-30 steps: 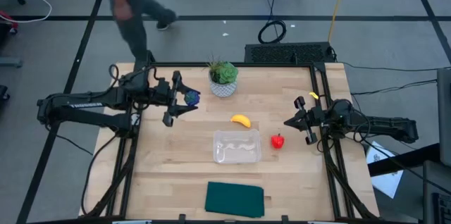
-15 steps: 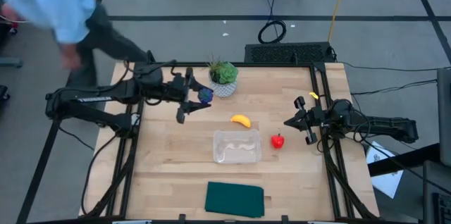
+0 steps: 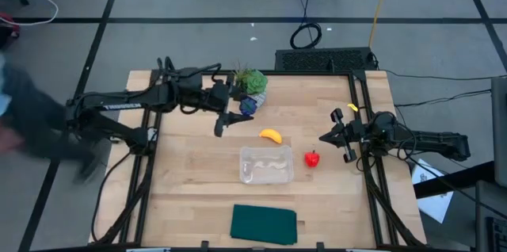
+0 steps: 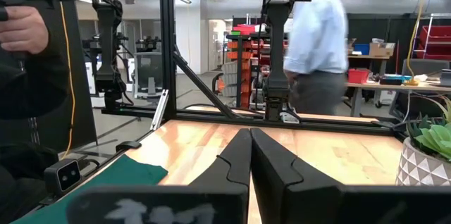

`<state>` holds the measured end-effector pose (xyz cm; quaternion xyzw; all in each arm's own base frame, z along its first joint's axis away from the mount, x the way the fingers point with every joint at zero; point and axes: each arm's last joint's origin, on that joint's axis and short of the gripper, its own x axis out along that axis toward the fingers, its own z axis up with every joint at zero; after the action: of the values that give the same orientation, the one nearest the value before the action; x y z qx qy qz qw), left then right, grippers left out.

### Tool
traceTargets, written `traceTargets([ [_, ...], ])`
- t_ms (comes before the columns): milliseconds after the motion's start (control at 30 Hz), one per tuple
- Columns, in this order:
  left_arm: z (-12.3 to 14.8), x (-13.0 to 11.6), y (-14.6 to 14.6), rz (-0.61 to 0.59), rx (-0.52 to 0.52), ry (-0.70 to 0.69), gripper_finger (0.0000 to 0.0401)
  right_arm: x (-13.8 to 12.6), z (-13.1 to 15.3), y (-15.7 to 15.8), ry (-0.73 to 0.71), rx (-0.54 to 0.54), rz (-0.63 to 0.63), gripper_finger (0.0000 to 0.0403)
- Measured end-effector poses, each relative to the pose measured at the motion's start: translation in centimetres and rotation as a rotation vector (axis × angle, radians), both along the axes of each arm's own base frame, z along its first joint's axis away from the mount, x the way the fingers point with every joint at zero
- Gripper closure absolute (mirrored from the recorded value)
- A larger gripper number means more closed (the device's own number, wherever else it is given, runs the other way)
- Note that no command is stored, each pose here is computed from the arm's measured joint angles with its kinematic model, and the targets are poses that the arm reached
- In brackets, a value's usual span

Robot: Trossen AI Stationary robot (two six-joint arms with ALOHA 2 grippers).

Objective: Pick and placing Produce into tupperware
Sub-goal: Put the grapes into the transparent bin

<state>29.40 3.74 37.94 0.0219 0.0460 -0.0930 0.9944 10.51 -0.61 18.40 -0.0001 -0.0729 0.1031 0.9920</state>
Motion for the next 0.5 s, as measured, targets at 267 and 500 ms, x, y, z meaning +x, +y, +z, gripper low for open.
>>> traceTargets([
  [267, 0.6, 0.91, 0.09, -0.024, 0.005, -0.017, 0.0169, 0.0, 0.0, 0.0, 0.001, -0.001, 0.0, 0.0403],
  [500, 0.43, 0.84, 0.08, -0.025, -0.001, 0.009, 0.0169, 0.01, -0.02, 0.0, 0.003, 0.0, 0.0, 0.0403],
])
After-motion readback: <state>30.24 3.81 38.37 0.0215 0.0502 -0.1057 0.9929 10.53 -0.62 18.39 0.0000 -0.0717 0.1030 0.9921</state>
